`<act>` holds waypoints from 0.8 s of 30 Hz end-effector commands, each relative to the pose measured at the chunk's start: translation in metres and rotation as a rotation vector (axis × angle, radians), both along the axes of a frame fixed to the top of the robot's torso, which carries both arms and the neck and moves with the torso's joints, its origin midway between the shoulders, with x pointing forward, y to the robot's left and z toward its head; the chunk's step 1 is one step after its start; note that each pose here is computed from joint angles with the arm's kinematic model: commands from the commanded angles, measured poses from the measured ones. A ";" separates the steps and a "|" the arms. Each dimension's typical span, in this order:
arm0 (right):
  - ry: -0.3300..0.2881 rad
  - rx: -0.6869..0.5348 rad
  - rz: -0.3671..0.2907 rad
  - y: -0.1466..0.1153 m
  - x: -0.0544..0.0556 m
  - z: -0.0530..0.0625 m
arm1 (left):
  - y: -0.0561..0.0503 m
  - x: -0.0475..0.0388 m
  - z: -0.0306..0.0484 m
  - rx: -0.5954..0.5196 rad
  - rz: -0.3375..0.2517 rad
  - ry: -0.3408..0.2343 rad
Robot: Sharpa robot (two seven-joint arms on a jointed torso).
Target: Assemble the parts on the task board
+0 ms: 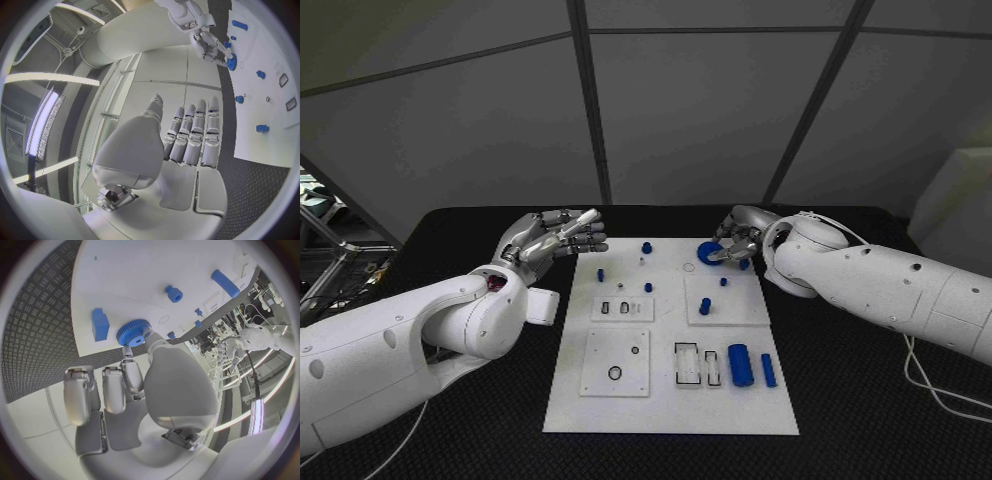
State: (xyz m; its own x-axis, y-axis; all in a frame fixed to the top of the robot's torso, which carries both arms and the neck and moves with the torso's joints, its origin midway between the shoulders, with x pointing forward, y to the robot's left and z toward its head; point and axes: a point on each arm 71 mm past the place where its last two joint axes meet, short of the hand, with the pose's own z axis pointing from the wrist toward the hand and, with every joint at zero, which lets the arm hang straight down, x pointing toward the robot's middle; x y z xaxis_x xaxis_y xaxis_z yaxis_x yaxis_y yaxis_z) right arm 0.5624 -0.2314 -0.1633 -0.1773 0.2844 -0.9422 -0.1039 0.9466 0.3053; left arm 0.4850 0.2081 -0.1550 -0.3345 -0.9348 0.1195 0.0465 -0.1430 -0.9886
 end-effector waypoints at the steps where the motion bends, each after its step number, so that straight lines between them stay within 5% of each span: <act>1: -0.022 -0.061 0.012 0.003 0.000 0.002 | -0.002 -0.0001 0.0013 -0.003 -0.015 -0.007; 24: -0.194 -0.062 0.106 0.022 -0.009 0.016 | -0.001 0.0005 0.0007 0.000 -0.013 -0.002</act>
State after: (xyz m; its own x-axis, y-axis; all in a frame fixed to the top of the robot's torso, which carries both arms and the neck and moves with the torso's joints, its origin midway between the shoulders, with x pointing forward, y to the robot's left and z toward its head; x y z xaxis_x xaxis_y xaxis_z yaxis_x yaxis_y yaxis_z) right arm 0.5543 -0.2131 -0.1535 -0.0767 0.1983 -0.9771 -0.2149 0.9537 0.2104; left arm 0.4856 0.2087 -0.1556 -0.3341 -0.9350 0.1192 0.0420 -0.1411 -0.9891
